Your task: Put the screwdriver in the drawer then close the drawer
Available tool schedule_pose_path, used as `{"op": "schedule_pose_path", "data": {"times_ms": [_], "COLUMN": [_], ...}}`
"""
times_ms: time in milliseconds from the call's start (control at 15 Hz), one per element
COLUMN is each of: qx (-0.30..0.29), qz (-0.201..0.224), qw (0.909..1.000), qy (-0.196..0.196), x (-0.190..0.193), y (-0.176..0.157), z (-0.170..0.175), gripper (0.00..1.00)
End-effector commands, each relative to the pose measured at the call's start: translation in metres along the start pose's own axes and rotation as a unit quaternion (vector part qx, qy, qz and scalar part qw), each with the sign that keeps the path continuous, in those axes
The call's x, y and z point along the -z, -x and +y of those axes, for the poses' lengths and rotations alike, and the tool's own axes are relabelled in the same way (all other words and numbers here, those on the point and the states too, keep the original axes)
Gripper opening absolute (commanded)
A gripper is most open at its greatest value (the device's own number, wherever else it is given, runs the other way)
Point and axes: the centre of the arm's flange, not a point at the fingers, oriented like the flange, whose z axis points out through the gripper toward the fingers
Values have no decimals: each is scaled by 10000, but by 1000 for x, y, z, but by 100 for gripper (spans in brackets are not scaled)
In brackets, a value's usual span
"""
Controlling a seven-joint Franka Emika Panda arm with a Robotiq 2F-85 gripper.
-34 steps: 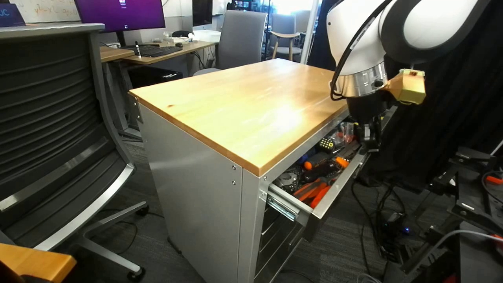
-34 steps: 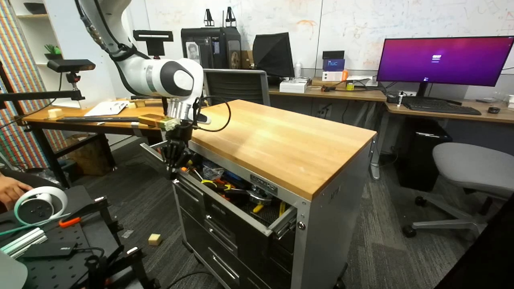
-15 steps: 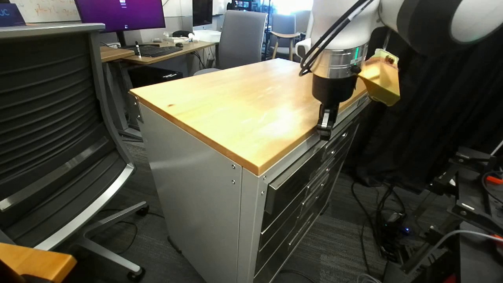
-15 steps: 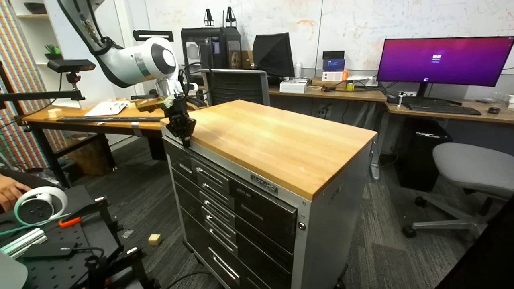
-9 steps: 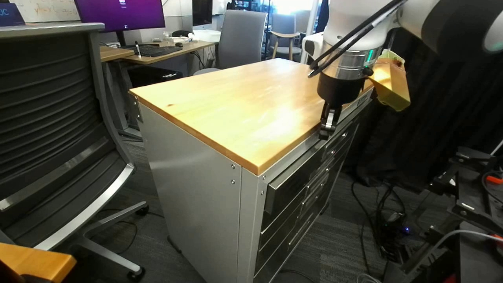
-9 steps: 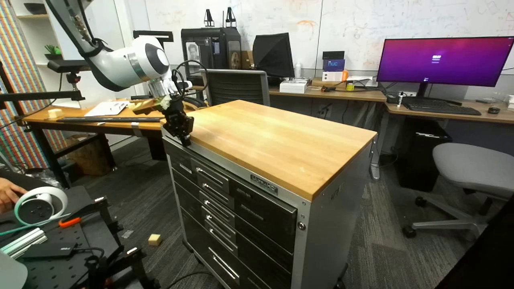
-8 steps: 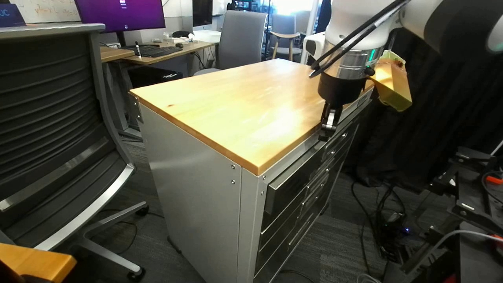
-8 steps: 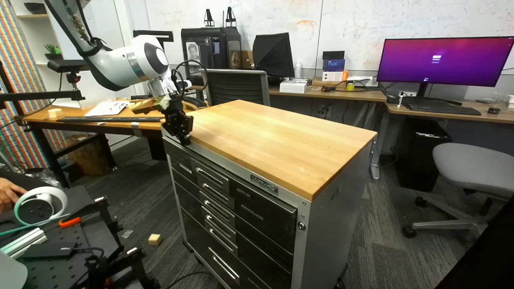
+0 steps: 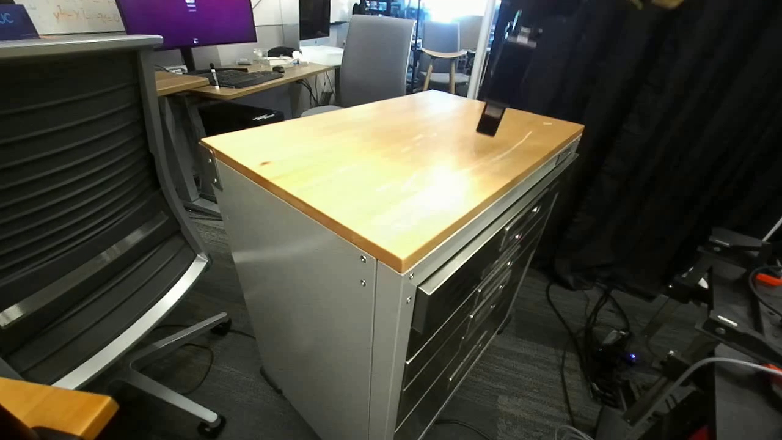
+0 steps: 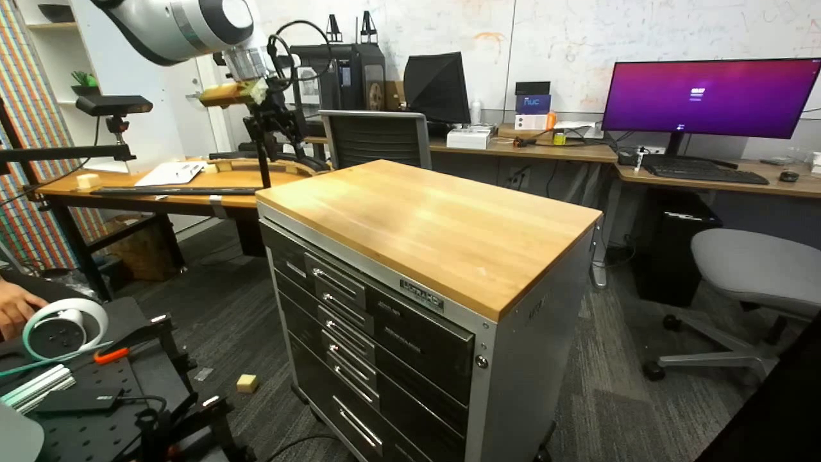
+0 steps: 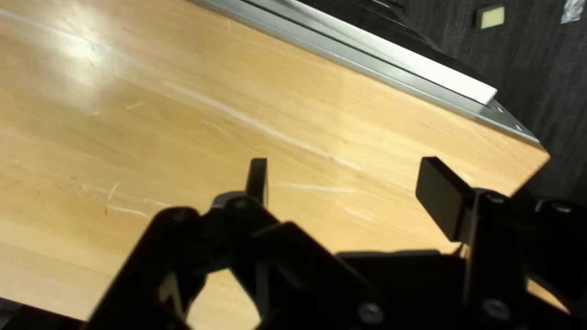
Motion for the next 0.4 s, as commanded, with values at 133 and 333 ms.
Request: {"op": "schedule_pose_path", "data": {"times_ms": [133,333], "qx": [57,145], "qz": [-64,-54], "qw": [9988,9974], "qy": [-484,-708], "x": [70,109], "y": [-15,-17], "z": [7,12], "gripper": [100,100]}}
